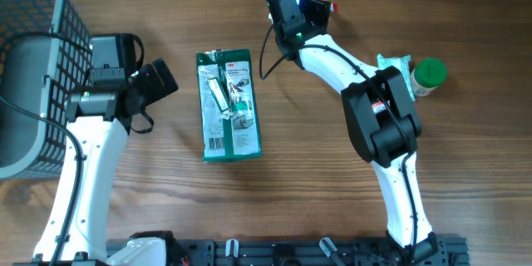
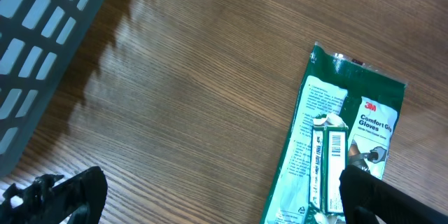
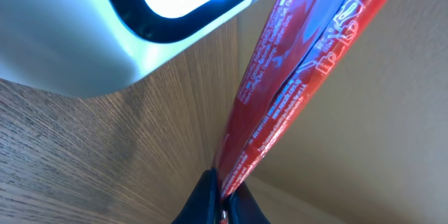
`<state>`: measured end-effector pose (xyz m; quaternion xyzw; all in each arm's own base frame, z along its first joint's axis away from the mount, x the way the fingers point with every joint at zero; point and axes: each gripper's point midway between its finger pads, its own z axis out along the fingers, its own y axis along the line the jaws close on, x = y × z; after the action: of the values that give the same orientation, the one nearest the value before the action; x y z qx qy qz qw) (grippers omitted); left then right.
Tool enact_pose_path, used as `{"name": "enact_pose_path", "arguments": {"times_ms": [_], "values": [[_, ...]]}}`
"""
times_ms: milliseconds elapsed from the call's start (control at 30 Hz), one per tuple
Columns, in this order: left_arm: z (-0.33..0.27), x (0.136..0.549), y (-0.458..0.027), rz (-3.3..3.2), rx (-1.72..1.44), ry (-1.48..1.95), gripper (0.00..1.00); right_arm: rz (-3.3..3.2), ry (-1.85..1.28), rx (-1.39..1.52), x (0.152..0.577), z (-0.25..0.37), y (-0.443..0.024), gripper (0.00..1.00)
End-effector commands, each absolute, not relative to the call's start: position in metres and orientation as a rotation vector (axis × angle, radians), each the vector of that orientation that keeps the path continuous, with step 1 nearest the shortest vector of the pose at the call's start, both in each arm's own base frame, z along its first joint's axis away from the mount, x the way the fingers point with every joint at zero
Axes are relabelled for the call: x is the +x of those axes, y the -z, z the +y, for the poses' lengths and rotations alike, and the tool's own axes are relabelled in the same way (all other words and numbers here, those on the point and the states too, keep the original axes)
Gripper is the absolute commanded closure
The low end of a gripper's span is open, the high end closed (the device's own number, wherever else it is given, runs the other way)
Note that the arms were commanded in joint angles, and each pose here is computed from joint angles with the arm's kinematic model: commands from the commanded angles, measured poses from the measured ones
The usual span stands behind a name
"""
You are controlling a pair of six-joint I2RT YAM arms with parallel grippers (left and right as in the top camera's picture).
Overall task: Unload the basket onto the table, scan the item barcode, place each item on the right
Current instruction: 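Hold the red stick packs in front of the white scanner, then carry the red stick packs right and drop them beside the jar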
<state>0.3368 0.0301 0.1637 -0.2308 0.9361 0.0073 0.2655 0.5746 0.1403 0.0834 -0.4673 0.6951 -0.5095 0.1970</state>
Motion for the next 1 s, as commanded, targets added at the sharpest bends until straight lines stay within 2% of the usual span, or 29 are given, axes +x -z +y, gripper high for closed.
{"name": "enact_pose_path", "arguments": {"times_ms": [0, 167, 400, 467, 533, 667, 767, 967], "values": [[0.033, 0.338, -0.165, 2.523, -0.617, -0.035, 0.0, 1.94, 1.458, -1.348, 0.572, 0.141, -0.075, 0.96], [0.033, 0.338, -0.165, 2.523, -0.617, -0.035, 0.0, 1.995, 1.261, -1.281, 0.566, 0.151, -0.088, 0.96], [0.033, 0.338, -0.165, 2.523, -0.617, -0.036, 0.0, 2.022, 0.823, -0.988, 0.542, 0.162, -0.204, 0.96], [0.033, 0.338, -0.165, 2.523, -0.617, -0.035, 0.0, 2.071, 0.627, -0.904, 0.515, 0.159, -0.237, 0.96], [0.033, 0.338, -0.165, 2.523, -0.617, -0.035, 0.0, 2.144, 0.472, -0.875, 0.489, 0.153, -0.249, 0.96], [0.033, 0.338, -0.165, 2.523, -0.617, -0.036, 0.0, 2.445, 0.198, -0.81, 0.426, 0.121, -0.231, 0.96], [0.033, 0.338, -0.165, 2.523, -0.617, -0.035, 0.0, 2.72, 0.077, -0.63, 0.391, 0.088, -0.202, 0.96], [0.033, 0.338, -0.165, 2.523, -0.617, -0.035, 0.0, 2.939, 0.092, -0.315, 0.373, 0.025, -0.137, 0.96]]}}
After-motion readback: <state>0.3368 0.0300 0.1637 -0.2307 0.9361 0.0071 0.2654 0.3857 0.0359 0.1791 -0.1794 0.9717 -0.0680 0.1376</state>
